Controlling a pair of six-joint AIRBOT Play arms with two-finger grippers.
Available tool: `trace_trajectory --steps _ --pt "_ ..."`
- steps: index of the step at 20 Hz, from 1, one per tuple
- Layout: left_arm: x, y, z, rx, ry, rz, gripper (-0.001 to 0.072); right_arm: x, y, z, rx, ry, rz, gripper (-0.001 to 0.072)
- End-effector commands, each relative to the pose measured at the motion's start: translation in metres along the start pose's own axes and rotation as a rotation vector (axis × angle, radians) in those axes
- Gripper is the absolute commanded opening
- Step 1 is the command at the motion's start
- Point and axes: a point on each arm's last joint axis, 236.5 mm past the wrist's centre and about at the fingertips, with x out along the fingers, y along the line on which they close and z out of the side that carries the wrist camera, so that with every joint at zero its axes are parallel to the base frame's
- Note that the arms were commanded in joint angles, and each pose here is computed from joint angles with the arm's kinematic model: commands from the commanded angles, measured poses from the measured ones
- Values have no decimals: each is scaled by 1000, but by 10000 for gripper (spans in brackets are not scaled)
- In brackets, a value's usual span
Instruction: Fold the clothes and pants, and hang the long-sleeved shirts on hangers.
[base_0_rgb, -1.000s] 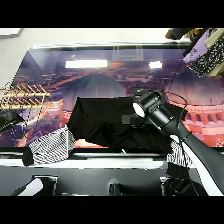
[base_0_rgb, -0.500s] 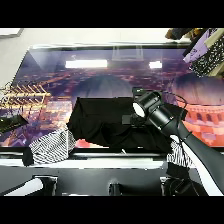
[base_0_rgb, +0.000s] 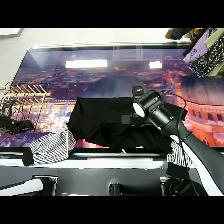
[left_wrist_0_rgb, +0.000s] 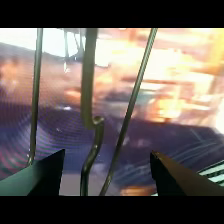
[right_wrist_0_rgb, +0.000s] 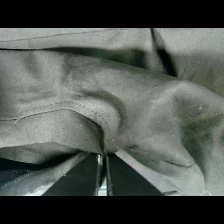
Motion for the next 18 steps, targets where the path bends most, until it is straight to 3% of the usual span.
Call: trace_trajectory --steps 1,4,9,11,13,18 --pt "11 0 -8 16 27 11 522 0 2 2 2 -10 7 34" --pt "22 -3 -19 14 49 3 486 0 2 2 2 -9 7 34" --pt "26 -4 -24 11 59 0 189 0 2 2 2 -9 7 34" --pt "26 -4 -24 11 58 0 178 0 2 2 2 -9 7 34" --pt "26 -5 -23 10 56 -3 37 0 2 2 2 -10 7 34" --pt "19 -17 -13 13 33 -31 23 0 1 2 2 -9 6 34"
